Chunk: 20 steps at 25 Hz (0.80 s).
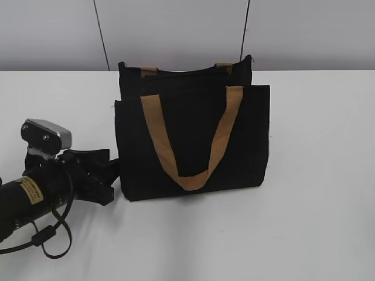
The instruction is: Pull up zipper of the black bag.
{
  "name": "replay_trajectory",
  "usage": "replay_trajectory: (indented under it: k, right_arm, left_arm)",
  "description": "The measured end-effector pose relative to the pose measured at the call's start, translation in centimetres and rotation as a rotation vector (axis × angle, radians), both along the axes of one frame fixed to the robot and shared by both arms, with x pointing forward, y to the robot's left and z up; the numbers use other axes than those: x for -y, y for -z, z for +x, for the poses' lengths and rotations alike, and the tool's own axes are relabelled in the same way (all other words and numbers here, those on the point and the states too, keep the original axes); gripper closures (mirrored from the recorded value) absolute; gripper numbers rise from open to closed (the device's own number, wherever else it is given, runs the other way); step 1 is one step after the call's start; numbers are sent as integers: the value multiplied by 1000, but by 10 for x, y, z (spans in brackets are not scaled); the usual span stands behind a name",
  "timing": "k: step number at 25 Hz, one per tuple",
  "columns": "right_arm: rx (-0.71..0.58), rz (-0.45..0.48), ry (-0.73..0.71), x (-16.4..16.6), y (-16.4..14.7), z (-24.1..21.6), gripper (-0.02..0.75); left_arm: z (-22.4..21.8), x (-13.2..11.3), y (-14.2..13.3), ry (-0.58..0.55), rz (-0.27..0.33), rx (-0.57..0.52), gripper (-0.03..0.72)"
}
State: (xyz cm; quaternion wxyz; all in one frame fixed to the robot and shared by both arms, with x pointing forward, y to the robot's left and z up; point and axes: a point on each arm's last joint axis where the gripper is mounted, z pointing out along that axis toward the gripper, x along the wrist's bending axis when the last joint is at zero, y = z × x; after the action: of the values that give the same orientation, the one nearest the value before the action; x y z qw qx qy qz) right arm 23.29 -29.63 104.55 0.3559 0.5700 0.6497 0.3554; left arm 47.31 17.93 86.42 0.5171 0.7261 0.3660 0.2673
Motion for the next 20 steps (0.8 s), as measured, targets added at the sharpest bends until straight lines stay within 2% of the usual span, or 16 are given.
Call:
replay_trajectory:
  k: [5, 15, 20]
  right_arm:
    - [0, 0, 0, 0, 0, 0, 428]
    - [0, 0, 0, 0, 0, 0, 428]
    - [0, 0, 0, 0, 0, 0, 428]
  left_arm:
    - [3, 1, 4, -5, 0, -4, 327]
    - [31, 14, -8, 13, -37, 96, 344]
    - [39, 20, 0, 31, -36, 94, 344]
